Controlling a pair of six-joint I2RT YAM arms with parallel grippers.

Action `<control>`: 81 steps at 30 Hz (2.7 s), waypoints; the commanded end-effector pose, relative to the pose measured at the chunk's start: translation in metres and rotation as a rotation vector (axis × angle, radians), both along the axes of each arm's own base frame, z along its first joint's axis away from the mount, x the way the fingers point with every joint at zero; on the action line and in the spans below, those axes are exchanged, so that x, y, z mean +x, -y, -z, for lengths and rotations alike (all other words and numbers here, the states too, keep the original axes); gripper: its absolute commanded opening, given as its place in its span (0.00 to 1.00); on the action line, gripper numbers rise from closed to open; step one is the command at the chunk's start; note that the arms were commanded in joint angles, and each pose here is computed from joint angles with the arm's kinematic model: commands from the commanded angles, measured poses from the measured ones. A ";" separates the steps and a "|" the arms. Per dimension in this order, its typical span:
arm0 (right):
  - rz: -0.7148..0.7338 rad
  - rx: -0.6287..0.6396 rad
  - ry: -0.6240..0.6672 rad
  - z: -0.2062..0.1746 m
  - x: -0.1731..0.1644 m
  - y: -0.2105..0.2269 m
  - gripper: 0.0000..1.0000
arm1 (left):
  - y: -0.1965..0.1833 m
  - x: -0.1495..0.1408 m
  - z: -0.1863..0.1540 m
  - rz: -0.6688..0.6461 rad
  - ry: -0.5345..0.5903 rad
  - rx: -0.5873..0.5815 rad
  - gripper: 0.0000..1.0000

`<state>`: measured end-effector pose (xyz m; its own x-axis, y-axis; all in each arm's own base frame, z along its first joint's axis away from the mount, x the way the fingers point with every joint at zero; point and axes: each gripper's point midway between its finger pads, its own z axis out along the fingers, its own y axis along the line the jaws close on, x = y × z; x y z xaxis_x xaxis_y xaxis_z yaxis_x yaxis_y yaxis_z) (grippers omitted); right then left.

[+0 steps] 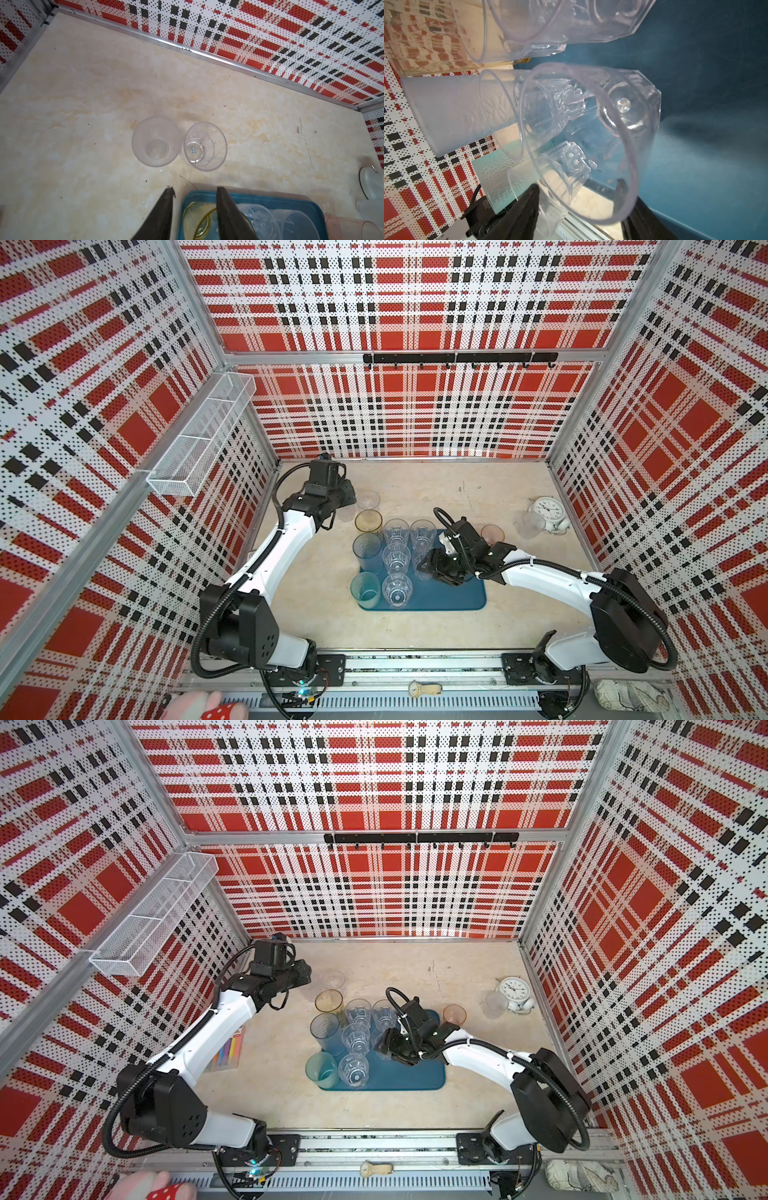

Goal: Place the glasses into the tray
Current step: Move the glass to the tray, then pick up the glass from the top-left of the table.

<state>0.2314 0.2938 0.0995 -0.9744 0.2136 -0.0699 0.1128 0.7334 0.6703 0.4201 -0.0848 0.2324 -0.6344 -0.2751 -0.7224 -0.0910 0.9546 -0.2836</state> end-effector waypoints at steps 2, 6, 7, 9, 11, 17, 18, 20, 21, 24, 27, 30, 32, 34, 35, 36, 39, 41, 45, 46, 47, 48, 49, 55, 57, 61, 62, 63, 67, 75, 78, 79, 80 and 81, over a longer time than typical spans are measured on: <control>0.047 0.008 0.072 -0.011 0.023 -0.002 0.63 | -0.004 -0.002 -0.007 -0.009 0.037 -0.007 0.39; 0.037 -0.017 0.083 -0.008 0.026 0.000 0.63 | -0.010 0.000 -0.008 -0.023 0.041 -0.006 0.39; 0.031 -0.023 0.084 -0.007 0.027 0.001 0.63 | -0.012 0.001 -0.009 -0.029 0.045 -0.004 0.40; 0.001 -0.017 0.067 -0.009 0.021 -0.001 0.63 | -0.019 0.002 -0.010 -0.051 0.049 0.002 0.40; -0.037 0.012 0.061 -0.018 0.014 -0.005 0.63 | -0.032 0.005 -0.014 -0.086 0.060 0.007 0.41; -0.084 -0.071 0.134 -0.058 0.016 0.018 0.64 | -0.084 0.022 -0.022 -0.204 0.099 -0.085 0.45; -0.072 -0.089 0.157 -0.062 0.022 0.024 0.64 | -0.088 0.026 -0.018 -0.212 0.094 -0.099 0.45; -0.032 -0.130 0.189 -0.067 0.036 0.040 0.64 | -0.092 0.037 -0.002 -0.209 0.055 -0.126 0.45; -0.015 -0.137 0.194 -0.066 0.040 0.045 0.64 | -0.092 0.041 0.008 -0.204 0.031 -0.137 0.46; 0.019 -0.138 0.218 -0.067 0.048 0.051 0.63 | -0.085 0.056 0.038 -0.175 -0.044 -0.177 0.46; 0.030 -0.142 0.222 -0.062 0.049 0.053 0.63 | -0.084 0.067 0.063 -0.171 -0.097 -0.180 0.46; 0.037 -0.154 0.225 -0.059 0.050 0.055 0.62 | -0.081 0.074 0.084 -0.163 -0.138 -0.183 0.46; 0.042 -0.159 0.234 -0.060 0.051 0.057 0.62 | -0.075 0.075 0.095 -0.151 -0.158 -0.195 0.46; 0.041 -0.171 0.236 -0.058 0.051 0.059 0.62 | -0.067 0.075 0.105 -0.137 -0.174 -0.197 0.46; 0.040 -0.174 0.236 -0.056 0.052 0.059 0.62 | -0.063 0.075 0.108 -0.129 -0.177 -0.197 0.46; 0.041 -0.174 0.231 -0.055 0.052 0.059 0.62 | -0.059 0.075 0.111 -0.121 -0.181 -0.197 0.45; 0.037 -0.169 0.227 -0.052 0.052 0.057 0.62 | -0.055 0.074 0.121 -0.115 -0.198 -0.191 0.44; 0.037 -0.163 0.226 -0.051 0.053 0.055 0.62 | -0.055 0.073 0.132 -0.119 -0.217 -0.192 0.43; 0.040 -0.160 0.226 -0.050 0.053 0.055 0.62 | -0.055 0.069 0.146 -0.115 -0.247 -0.178 0.36; 0.043 -0.158 0.225 -0.050 0.054 0.055 0.62 | -0.056 0.067 0.150 -0.117 -0.255 -0.168 0.34; 0.043 -0.156 0.224 -0.049 0.054 0.055 0.62 | -0.057 0.065 0.153 -0.121 -0.261 -0.158 0.32; 0.044 -0.152 0.223 -0.049 0.054 0.054 0.62 | -0.058 0.064 0.156 -0.123 -0.266 -0.151 0.31; 0.043 -0.150 0.221 -0.048 0.054 0.053 0.62 | -0.058 0.062 0.159 -0.124 -0.274 -0.146 0.29; 0.044 -0.140 0.219 -0.048 0.056 0.051 0.62 | -0.060 0.061 0.160 -0.125 -0.277 -0.133 0.15; 0.045 -0.140 0.219 -0.048 0.057 0.050 0.62 | -0.059 0.063 0.150 -0.119 -0.260 -0.134 0.10; 0.046 -0.142 0.220 -0.048 0.057 0.050 0.62 | -0.061 0.066 0.125 -0.121 -0.212 -0.125 0.00; 0.047 -0.140 0.220 -0.048 0.058 0.050 0.62 | -0.062 0.066 0.119 -0.121 -0.201 -0.124 0.00; 0.045 -0.140 0.218 -0.048 0.057 0.049 0.62 | -0.061 0.066 0.115 -0.120 -0.194 -0.125 0.00; 0.035 -0.137 0.219 -0.049 0.057 0.048 0.62 | -0.062 0.067 0.087 -0.117 -0.143 -0.133 0.00; 0.047 -0.176 0.292 -0.077 0.069 0.053 0.62 | -0.036 0.065 -0.023 -0.095 0.046 -0.059 0.00; 0.059 -0.194 0.338 -0.096 0.077 0.058 0.62 | -0.018 0.059 -0.068 -0.073 0.118 -0.041 0.00; 0.065 -0.195 0.353 -0.104 0.080 0.060 0.62 | -0.012 0.057 -0.079 -0.063 0.135 -0.040 0.00; 0.072 -0.189 0.380 -0.117 0.084 0.061 0.62 | -0.002 0.054 -0.089 -0.044 0.147 -0.046 0.00; 0.075 -0.184 0.409 -0.129 0.088 0.062 0.62 | 0.012 0.051 -0.097 -0.017 0.159 -0.061 0.00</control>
<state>0.3095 0.2427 0.2010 -0.8800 0.2226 -0.4196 -0.0547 0.8300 0.5550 0.4856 -0.0830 0.3017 -0.5248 -0.3591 -0.7717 -0.0865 0.9245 -0.3713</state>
